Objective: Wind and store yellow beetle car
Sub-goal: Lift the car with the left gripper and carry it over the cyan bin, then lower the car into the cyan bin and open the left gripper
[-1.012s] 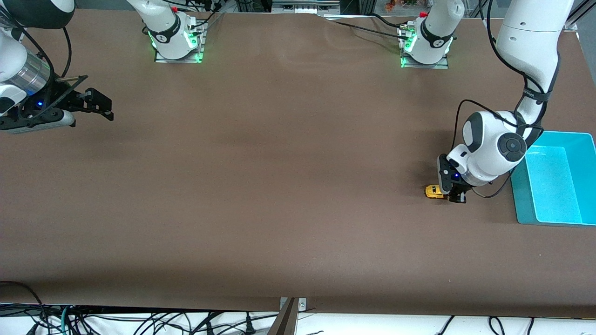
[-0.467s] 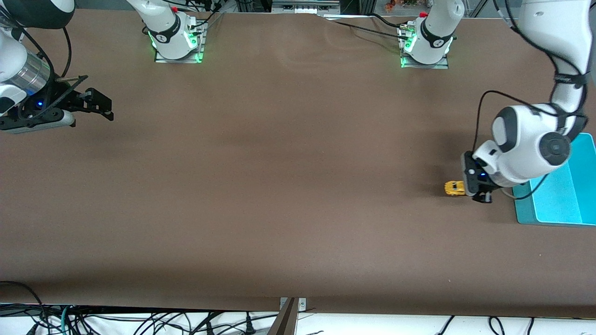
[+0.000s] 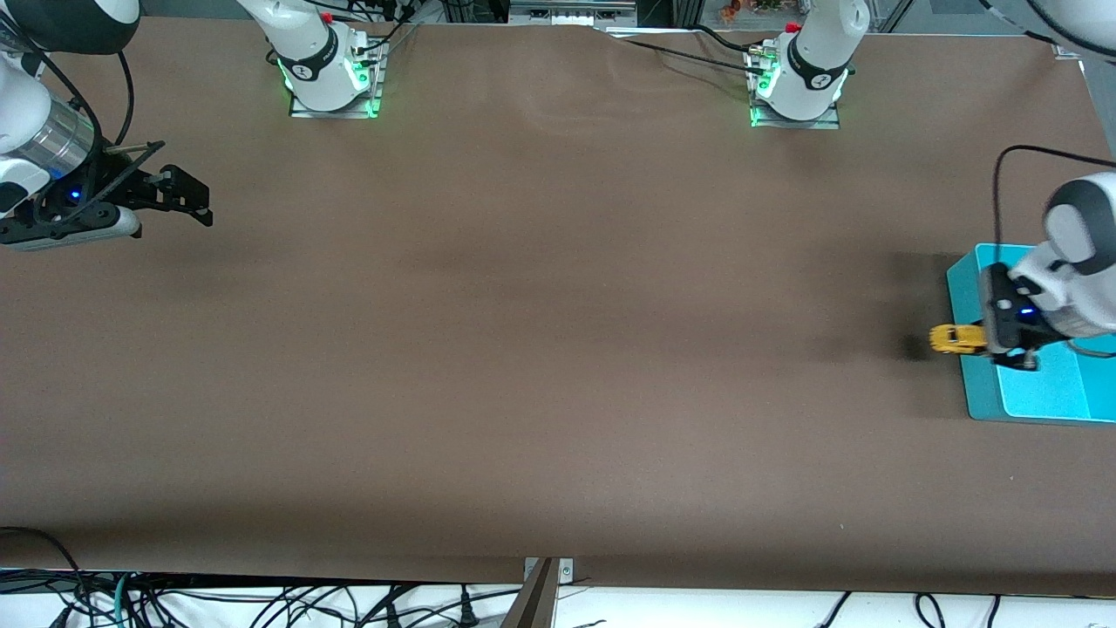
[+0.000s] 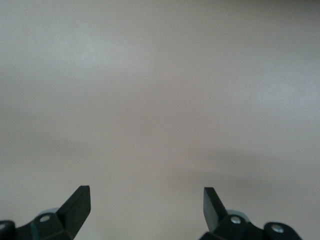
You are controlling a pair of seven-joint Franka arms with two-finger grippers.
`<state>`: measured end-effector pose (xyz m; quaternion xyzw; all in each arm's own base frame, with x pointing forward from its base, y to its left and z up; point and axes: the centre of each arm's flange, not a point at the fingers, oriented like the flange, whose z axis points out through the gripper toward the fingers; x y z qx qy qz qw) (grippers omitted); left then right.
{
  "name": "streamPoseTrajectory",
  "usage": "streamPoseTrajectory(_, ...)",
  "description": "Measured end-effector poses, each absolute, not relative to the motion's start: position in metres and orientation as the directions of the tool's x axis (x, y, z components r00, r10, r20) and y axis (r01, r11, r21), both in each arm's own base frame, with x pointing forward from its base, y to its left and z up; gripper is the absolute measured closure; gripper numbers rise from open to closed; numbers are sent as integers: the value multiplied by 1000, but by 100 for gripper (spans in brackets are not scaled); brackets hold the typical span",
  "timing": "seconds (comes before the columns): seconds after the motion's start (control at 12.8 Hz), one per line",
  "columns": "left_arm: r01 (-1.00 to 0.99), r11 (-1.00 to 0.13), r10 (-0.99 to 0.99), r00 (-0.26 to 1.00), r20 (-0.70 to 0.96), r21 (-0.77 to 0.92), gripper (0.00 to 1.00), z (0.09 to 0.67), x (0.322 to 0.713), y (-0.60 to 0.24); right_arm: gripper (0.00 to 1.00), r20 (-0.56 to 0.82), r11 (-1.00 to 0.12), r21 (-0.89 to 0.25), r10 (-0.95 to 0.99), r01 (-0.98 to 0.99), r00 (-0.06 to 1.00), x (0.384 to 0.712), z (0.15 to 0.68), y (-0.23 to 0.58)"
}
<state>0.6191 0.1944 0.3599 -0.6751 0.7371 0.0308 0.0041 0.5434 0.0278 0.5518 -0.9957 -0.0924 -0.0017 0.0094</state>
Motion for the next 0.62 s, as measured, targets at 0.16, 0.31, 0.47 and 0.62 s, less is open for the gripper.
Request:
streamPoseTrajectory(0.16, -994, 107, -993, -108, -50, 33, 58, 376, 606, 250, 0, 5, -983, -18, 184, 184, 983, 543, 552, 28)
streamPoseTrajectory(0.31, -994, 105, -993, -106, -45, 42, 58, 374, 585, 298, 0, 5, -983, -18, 184, 184, 983, 543, 552, 28)
streamPoseTrajectory(0.47, -994, 98, -995, -99, -6, 52, 58, 353, 569, 333, 0, 5, -983, -18, 184, 184, 983, 543, 552, 28)
streamPoseTrajectory(0.62, -994, 108, -993, -107, 50, 32, 58, 317, 561, 355, 0, 5, -983, -18, 184, 184, 983, 543, 552, 28)
